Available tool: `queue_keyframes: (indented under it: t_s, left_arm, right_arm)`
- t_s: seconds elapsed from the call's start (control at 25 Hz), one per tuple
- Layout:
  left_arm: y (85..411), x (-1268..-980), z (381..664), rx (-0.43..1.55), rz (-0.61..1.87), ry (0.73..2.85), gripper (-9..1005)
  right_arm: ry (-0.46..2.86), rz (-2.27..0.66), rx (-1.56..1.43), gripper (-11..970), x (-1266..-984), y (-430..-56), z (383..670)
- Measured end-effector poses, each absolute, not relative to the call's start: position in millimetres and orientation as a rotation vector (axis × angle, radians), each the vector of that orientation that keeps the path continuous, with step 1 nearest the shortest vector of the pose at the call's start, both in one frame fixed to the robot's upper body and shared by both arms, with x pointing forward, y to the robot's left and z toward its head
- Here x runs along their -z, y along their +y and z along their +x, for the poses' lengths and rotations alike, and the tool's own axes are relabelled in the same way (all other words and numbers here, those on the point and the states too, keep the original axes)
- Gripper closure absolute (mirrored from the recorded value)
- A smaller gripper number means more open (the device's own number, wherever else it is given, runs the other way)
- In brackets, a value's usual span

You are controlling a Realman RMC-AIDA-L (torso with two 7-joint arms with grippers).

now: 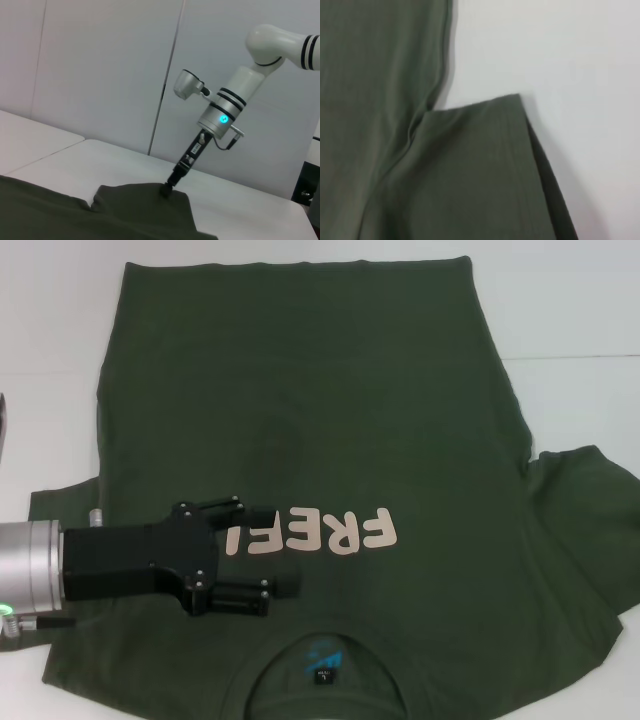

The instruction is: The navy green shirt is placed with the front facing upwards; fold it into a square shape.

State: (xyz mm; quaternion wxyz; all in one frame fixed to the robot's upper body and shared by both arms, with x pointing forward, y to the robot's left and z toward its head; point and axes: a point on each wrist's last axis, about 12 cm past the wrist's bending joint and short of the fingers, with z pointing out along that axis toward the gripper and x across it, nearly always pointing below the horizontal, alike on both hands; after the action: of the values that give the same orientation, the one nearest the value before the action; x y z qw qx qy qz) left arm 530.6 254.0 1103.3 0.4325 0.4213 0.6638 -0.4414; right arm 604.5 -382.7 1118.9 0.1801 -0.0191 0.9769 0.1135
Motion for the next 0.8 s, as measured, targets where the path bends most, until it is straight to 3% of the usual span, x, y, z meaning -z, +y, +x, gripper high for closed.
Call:
queue_keyframes:
  t_s: [0.8]
  left_arm:
    - [251.0,-1102.7,530.5,1.111,1.022,1.654,127]
  right_arm:
    - [2.692,-0.184,-0.161,932,-1122.4,-367.3,624.8]
